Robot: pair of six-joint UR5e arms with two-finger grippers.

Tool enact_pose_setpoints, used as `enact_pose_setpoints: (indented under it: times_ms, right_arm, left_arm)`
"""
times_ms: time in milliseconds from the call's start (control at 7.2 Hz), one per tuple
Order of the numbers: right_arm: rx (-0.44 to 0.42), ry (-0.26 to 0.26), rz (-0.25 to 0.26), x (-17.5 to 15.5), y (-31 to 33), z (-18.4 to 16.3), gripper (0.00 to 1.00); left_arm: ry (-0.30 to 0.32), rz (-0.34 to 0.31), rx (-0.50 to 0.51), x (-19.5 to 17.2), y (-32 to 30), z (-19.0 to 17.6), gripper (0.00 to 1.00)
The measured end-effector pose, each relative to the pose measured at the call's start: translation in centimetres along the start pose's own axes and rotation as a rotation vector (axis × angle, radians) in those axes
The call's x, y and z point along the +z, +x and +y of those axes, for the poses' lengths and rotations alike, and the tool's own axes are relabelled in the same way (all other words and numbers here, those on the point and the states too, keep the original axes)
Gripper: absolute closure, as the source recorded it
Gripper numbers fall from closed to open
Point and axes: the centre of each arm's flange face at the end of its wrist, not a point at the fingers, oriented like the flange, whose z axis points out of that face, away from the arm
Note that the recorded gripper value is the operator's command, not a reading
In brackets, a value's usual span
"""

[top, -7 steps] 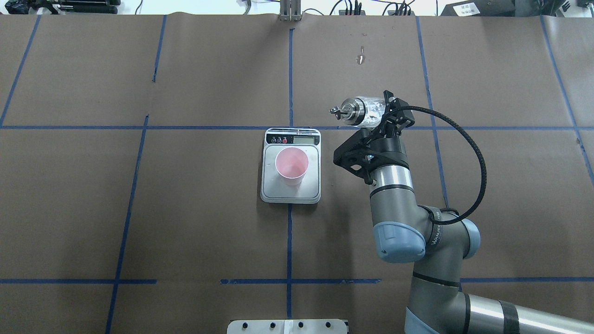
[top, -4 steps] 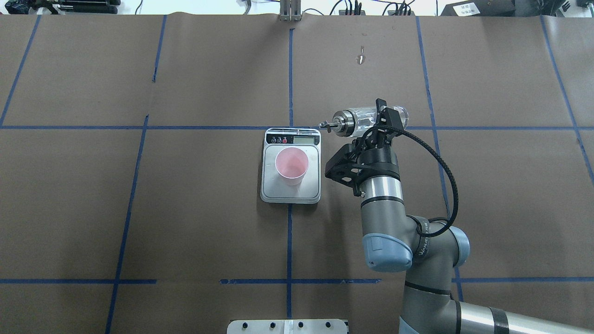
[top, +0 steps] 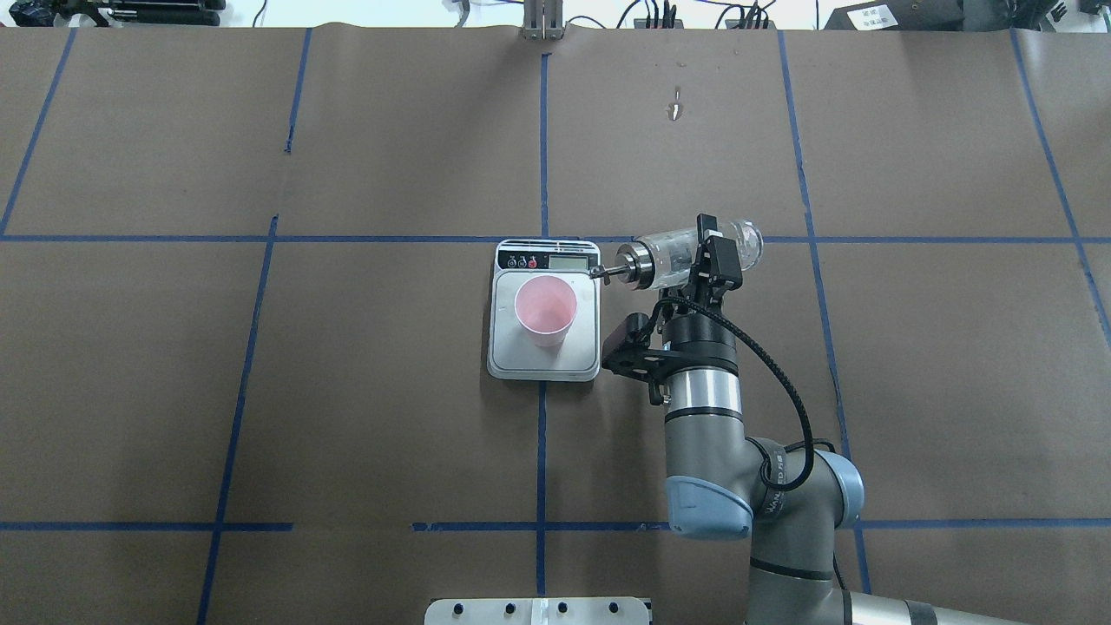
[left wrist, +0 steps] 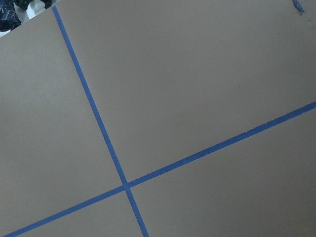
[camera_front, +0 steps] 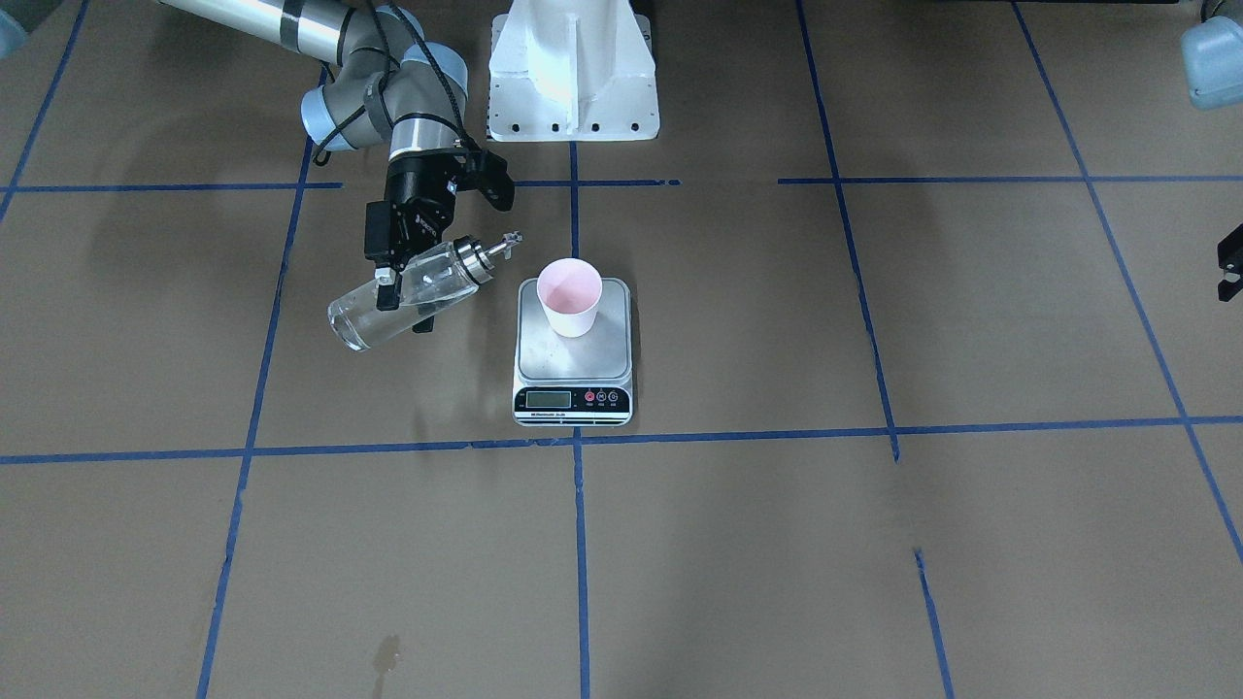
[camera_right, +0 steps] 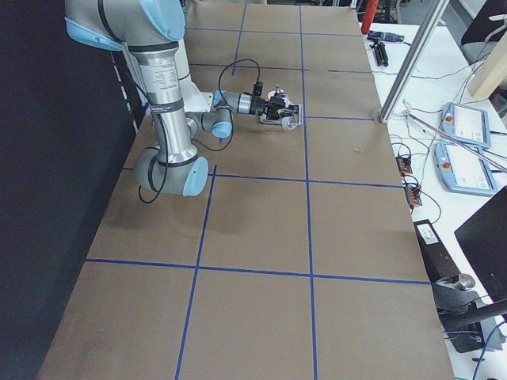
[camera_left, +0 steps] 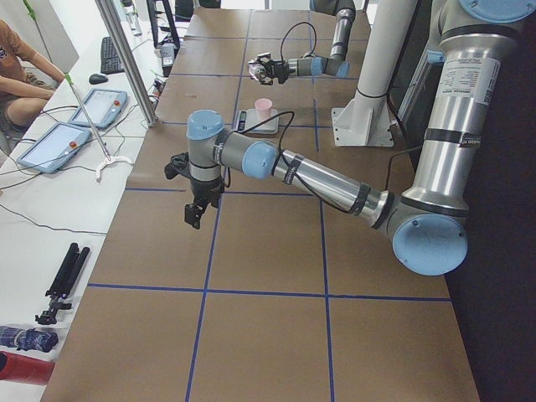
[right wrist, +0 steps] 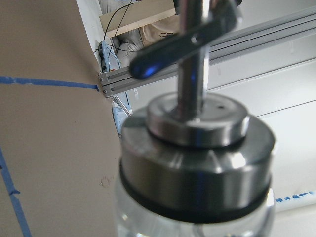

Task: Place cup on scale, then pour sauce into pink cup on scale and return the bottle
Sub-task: 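Tilt the bottle spout over the pink cup with the right gripper, then hold the bottle tilted, pouring into the pink cup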

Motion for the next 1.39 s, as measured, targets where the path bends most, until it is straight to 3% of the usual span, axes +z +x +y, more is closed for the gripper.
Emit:
enact_pose_setpoints:
  times_ms: [1388]
  right_arm:
    - [-0.239, -0.016, 0.082, 0.1, -2.0, -2.7, 1.00]
  left_arm:
    - [0.003, -0.004, -0.011, 1.4, -1.7, 0.2, 0.00]
